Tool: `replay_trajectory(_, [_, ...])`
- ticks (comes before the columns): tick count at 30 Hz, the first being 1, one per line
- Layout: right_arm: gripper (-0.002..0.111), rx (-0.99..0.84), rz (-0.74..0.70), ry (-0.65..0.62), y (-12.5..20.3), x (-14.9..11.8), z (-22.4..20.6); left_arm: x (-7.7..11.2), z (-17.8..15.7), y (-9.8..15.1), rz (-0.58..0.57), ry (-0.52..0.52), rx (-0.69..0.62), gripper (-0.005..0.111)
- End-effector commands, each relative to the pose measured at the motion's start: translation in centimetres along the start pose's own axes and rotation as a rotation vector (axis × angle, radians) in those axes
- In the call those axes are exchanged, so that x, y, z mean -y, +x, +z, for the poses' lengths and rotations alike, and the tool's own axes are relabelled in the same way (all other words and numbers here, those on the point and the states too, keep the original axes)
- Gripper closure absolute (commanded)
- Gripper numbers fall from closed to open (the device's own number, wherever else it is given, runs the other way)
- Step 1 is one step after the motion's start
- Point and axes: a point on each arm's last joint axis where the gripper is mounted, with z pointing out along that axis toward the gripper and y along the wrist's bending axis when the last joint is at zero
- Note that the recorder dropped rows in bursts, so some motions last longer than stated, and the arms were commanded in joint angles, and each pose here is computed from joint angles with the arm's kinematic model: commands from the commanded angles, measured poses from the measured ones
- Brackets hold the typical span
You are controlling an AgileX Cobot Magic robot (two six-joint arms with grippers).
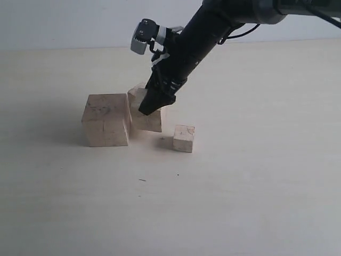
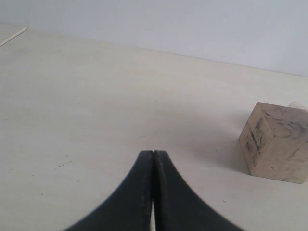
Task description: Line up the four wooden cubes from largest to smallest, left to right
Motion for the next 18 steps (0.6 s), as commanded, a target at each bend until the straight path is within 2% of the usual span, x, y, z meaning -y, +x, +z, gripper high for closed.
replay_trajectory(1, [0.043,0.004,0.032,-0.022,0.7,0.4,1.4,0.0,0.0,0.0,0.006,0.006,0.01,0.107])
replay_trajectory(15, [0.043,-0.004,0.005,-0.074,2.0,0.8,3.6,0.0,0.0,0.0,0.006,0.006,0.01,0.107])
replay_trajectory(18, [0.04,-0.004,-0.007,-0.074,2.0,0.8,3.6,0.0,0.0,0.0,0.006,0.006,0.01,0.107])
